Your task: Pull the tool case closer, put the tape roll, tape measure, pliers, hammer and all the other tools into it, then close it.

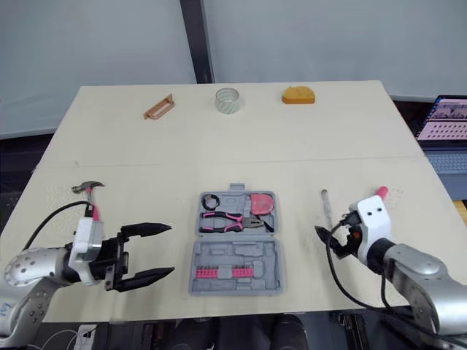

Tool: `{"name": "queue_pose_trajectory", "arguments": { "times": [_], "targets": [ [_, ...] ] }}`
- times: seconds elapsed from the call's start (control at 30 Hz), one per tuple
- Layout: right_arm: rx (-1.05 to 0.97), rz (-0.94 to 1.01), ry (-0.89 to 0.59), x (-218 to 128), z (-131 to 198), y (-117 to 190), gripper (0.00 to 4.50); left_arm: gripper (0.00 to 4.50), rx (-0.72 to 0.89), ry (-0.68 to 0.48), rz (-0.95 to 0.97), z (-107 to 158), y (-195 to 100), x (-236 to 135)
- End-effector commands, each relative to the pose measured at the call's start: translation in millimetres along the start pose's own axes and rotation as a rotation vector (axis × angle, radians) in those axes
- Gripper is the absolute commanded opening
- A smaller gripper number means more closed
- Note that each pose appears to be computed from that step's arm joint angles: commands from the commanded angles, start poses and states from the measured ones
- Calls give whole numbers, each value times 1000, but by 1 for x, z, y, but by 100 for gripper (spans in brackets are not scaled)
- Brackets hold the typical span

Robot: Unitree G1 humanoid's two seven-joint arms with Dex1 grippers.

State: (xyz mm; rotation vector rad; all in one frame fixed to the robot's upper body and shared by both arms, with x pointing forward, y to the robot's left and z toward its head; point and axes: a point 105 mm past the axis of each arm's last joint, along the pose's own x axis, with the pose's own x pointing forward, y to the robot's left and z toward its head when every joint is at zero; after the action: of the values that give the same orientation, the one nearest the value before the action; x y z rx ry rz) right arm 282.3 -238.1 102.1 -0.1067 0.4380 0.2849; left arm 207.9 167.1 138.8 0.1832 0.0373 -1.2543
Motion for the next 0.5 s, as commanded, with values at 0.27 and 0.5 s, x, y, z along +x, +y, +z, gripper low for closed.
{"name": "queue_pose_trajectory", "arguments": {
  "times": [0.27,0.5],
  "targets": [
    [59,-117,52,36,-6,-18,447,450,41,9,40,2,-1,-4],
    [84,-114,54,54,-7,-18,447,450,38,12,74,1,-4,-6]
  ]
}}
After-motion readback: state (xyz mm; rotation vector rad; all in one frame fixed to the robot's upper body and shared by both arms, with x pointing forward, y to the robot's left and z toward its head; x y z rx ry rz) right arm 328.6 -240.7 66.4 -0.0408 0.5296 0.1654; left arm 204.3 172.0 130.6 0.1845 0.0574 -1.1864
